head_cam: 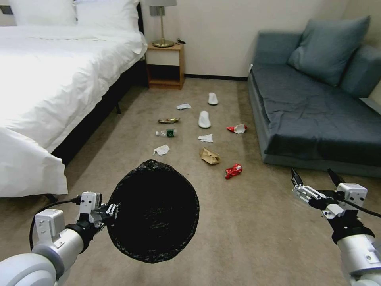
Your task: Pick up the trash bin, then pick up the garbage on the floor and place it into the trash bin.
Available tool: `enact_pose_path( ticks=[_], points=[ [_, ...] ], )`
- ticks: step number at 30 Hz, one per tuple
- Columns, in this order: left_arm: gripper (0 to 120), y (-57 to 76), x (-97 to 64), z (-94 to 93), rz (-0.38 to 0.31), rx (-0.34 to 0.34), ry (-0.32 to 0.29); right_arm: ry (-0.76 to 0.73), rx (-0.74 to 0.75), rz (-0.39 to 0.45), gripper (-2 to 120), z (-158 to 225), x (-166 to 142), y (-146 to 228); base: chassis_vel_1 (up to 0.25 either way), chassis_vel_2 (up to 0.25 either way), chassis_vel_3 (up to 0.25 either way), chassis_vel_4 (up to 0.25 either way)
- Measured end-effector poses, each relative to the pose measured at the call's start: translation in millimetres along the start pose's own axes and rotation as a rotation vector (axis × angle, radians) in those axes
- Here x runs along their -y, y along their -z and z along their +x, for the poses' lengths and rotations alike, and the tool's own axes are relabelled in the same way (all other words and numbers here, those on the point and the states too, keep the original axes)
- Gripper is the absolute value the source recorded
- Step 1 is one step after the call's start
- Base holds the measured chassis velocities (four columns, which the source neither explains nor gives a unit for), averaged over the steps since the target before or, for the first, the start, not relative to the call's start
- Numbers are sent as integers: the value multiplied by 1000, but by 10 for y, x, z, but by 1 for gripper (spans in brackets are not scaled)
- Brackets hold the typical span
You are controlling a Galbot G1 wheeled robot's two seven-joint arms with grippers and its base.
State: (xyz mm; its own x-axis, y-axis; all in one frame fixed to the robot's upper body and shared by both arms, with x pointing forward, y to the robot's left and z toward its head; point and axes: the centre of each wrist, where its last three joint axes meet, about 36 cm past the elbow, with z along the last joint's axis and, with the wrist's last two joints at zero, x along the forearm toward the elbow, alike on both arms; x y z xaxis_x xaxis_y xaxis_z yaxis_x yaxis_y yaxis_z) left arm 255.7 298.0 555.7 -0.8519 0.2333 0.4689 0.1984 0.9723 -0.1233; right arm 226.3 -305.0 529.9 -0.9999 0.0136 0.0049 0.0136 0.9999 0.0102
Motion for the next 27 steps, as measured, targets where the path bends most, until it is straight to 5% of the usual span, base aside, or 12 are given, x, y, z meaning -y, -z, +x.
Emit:
enact_pose_path(
  ticks=[27],
  points=[
    [2,57,-4,-15,-9,27,-29,-4,-2,-2,100,2,-9,-13,-130,120,118,-120]
  ],
)
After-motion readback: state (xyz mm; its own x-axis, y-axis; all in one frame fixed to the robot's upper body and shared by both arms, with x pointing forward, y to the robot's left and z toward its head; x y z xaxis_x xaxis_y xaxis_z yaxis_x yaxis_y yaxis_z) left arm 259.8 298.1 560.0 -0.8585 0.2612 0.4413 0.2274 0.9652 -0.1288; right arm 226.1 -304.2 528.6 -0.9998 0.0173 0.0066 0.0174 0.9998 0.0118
